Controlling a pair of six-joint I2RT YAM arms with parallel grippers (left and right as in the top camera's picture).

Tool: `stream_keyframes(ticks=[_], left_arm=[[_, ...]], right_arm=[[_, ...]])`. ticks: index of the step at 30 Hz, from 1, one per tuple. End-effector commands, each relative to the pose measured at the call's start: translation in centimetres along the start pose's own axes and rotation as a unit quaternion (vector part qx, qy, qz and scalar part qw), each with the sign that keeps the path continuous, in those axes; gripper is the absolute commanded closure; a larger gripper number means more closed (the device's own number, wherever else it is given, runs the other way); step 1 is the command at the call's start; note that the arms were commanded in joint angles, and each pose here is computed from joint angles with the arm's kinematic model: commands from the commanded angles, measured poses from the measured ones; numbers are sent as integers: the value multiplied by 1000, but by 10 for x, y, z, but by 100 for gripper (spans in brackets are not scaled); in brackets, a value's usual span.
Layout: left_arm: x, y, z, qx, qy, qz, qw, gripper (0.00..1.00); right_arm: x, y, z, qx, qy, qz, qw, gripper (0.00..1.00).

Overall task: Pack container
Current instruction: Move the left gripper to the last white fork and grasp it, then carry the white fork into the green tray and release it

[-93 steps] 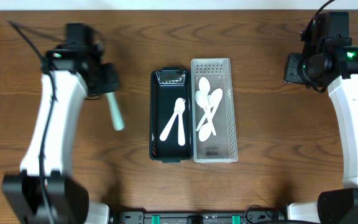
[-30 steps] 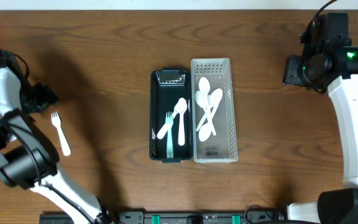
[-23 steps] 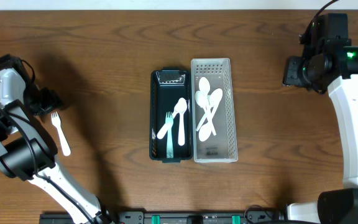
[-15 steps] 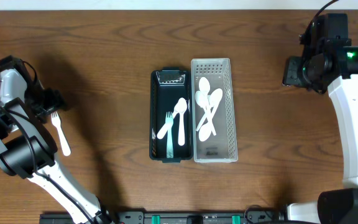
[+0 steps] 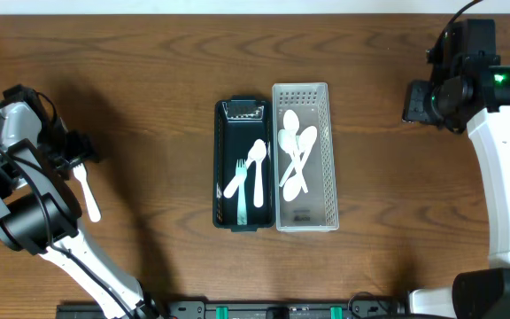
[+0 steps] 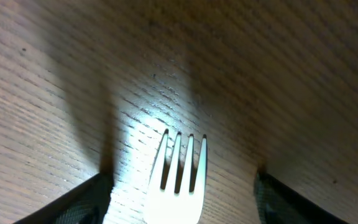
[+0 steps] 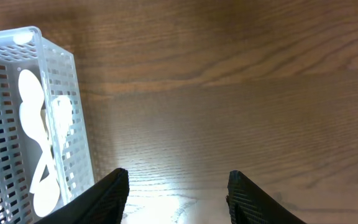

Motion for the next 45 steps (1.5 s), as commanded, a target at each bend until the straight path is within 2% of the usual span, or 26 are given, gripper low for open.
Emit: stream_keyframes(ticks=[1, 6, 8, 10, 14, 20, 24, 29, 34, 39, 42, 45], left_arm=[[-12, 13, -2, -11, 3, 29, 1000, 32], [-14, 13, -2, -12, 3, 34, 999, 48], [-14, 13, -2, -12, 2, 34, 999, 57], [-14, 13, -2, -12, 2, 34, 999, 59], [-14, 13, -2, -12, 2, 33, 999, 72], [-14, 13, -2, -12, 2, 34, 999, 74], [-14, 12, -2, -12, 2, 33, 999, 80], [-12, 5, -9, -27, -8, 23, 999, 81], [-11, -30, -37, -60, 14, -12, 998, 85], [-20, -92, -84, -50, 77, -71, 993, 85], [-34, -135, -122, -47, 129, -125, 983, 85], [-56, -177, -172, -53, 197, -186, 961, 89]], right_arm=[[-1, 2, -5, -10, 7, 5, 1000, 45], [-2, 2, -5, -10, 7, 7, 1000, 45], [-2, 2, -5, -10, 7, 7, 1000, 45], [-2, 2, -5, -11, 11, 7, 1000, 45], [-2, 2, -5, -11, 11, 8, 1000, 45], [-2, 2, -5, -11, 11, 8, 1000, 45], [-3, 2, -6, -12, 11, 9, 1000, 46], [-3, 2, -6, -12, 11, 10, 1000, 45], [-3, 2, -6, -12, 10, 9, 1000, 45], [-3, 2, -6, -12, 10, 9, 1000, 45], [-3, 2, -6, -12, 10, 9, 1000, 44], [-2, 2, -5, -11, 10, 8, 1000, 44]])
Point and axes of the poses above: each gripper's point midway between its finger pads, its own y axis out along the fingers, its own z axis along the line the jaws close on, x = y × z, the point moved 5 cm from there along -y, back along the fingers, and after that the axes turned 15 degrees about y, right-handed, at the moved point
